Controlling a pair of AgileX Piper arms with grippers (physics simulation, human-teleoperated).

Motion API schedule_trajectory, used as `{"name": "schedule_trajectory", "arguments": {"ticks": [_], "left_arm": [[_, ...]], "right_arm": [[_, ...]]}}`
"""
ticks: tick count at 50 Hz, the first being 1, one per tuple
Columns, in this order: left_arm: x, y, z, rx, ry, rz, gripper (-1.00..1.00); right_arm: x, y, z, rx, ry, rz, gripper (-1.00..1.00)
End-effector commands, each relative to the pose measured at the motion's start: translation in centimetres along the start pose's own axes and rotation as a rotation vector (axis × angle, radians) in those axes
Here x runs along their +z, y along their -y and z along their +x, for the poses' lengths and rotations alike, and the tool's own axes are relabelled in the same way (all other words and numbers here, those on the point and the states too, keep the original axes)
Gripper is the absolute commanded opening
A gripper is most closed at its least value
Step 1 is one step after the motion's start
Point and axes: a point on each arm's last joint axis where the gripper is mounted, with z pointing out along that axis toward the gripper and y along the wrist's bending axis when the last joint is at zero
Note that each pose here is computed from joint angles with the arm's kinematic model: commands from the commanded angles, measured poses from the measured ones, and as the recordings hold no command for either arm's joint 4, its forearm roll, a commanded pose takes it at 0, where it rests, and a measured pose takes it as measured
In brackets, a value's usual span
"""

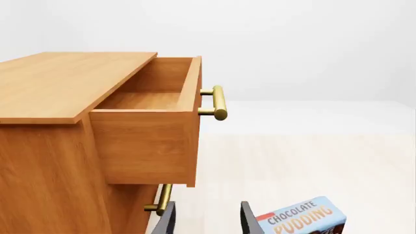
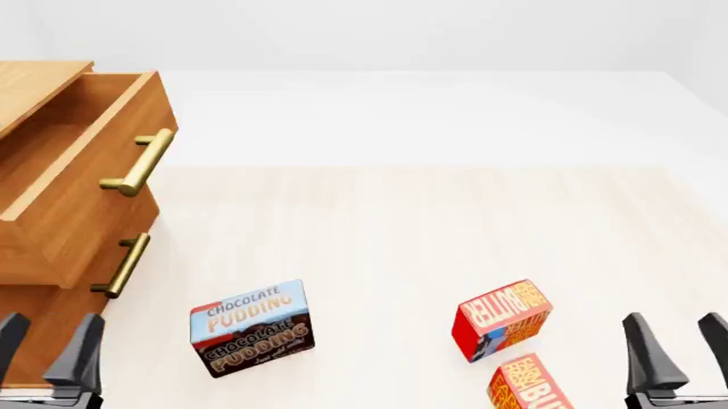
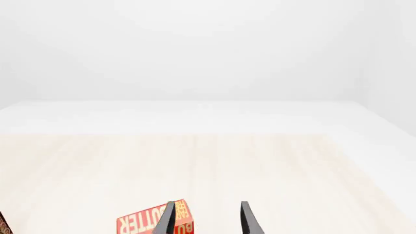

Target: Put the bowl in the top drawer of the cabinet.

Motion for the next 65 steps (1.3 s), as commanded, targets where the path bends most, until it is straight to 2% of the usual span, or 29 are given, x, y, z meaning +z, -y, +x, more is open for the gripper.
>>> {"name": "schedule_trajectory", "arguments": {"ticks": [1, 6, 10, 17, 25, 28, 32, 33, 36, 38, 44, 46, 47, 48, 52, 54, 57, 58, 62, 64, 65], "left_arm": [[0.0, 0.0, -0.2, 0.002, -0.003, -0.001, 1.0], [0.2, 0.1, -0.6, -0.015, -0.027, 0.012, 1.0], [1.0, 0.0, -1.3, -0.083, -0.078, -0.009, 1.0], [1.6, 0.7, -2.8, -0.071, -0.126, 0.089, 1.0], [2.4, 1.5, -4.1, 0.013, -0.183, 0.19, 1.0], [2.3, 2.1, -4.3, 0.039, -0.221, 0.278, 1.0], [2.6, 2.8, -4.4, 0.058, -0.268, 0.347, 1.0], [2.7, 2.9, -4.5, 0.093, -0.272, 0.365, 1.0], [2.9, 3.3, -4.5, 0.083, -0.3, 0.396, 1.0], [3.0, 3.8, -4.8, 0.098, -0.318, 0.446, 1.0], [4.1, 5.5, -5.3, 0.106, -0.418, 0.543, 1.0], [4.2, 5.7, -5.5, 0.105, -0.428, 0.552, 1.0], [4.6, 6.1, -5.2, 0.108, -0.457, 0.563, 1.0], [4.7, 6.4, -5.1, 0.134, -0.468, 0.583, 1.0], [5.0, 7.4, -5.2, 0.149, -0.504, 0.639, 1.0], [5.1, 8.0, -4.9, 0.18, -0.533, 0.672, 1.0], [5.4, 8.7, -4.8, 0.188, -0.562, 0.694, 1.0], [5.4, 8.6, -5.1, 0.187, -0.551, 0.689, 1.0], [5.7, 9.6, -4.8, 0.198, -0.617, 0.721, 1.0], [6.0, 10.2, -4.5, 0.228, -0.644, 0.74, 1.0], [6.0, 10.3, -4.8, 0.218, -0.648, 0.741, 1.0]], "right_arm": [[0.0, 0.0, -0.1, -0.001, -0.001, 0.0, 1.0], [0.0, 0.0, -0.1, -0.001, 0.001, -0.004, 1.0], [0.0, 0.0, -0.1, -0.002, -0.001, -0.002, 1.0], [0.0, 0.0, -0.1, -0.003, 0.003, -0.001, 1.0], [0.0, 0.0, -0.1, 0.002, 0.004, 0.001, 1.0], [0.0, 0.0, -0.1, 0.002, 0.005, 0.0, 1.0], [0.0, 0.0, -0.1, 0.003, 0.007, -0.001, 1.0], [0.0, 0.0, -0.1, 0.003, 0.007, -0.001, 1.0], [0.0, 0.0, -0.1, 0.003, 0.006, -0.002, 1.0], [0.0, 0.0, -0.1, 0.003, 0.005, -0.002, 1.0], [0.0, 0.0, -0.1, 0.004, 0.005, 0.0, 1.0], [0.0, 0.0, -0.1, 0.005, 0.005, 0.0, 1.0], [0.0, 0.0, -0.1, 0.005, 0.005, 0.002, 1.0], [0.0, 0.0, -0.1, 0.005, 0.005, 0.001, 1.0], [0.0, 0.0, -0.1, 0.006, 0.005, 0.0, 1.0], [0.0, 0.0, -0.1, 0.006, 0.005, 0.0, 1.0], [0.0, 0.0, -0.1, 0.006, 0.005, 0.003, 1.0], [0.0, 0.0, -0.1, 0.006, 0.005, 0.003, 1.0], [0.0, 0.0, -0.1, 0.007, 0.005, 0.003, 1.0], [0.0, 0.0, -0.1, 0.007, 0.005, 0.002, 1.0], [0.0, 0.0, -0.1, 0.007, 0.005, 0.003, 1.0]]}}
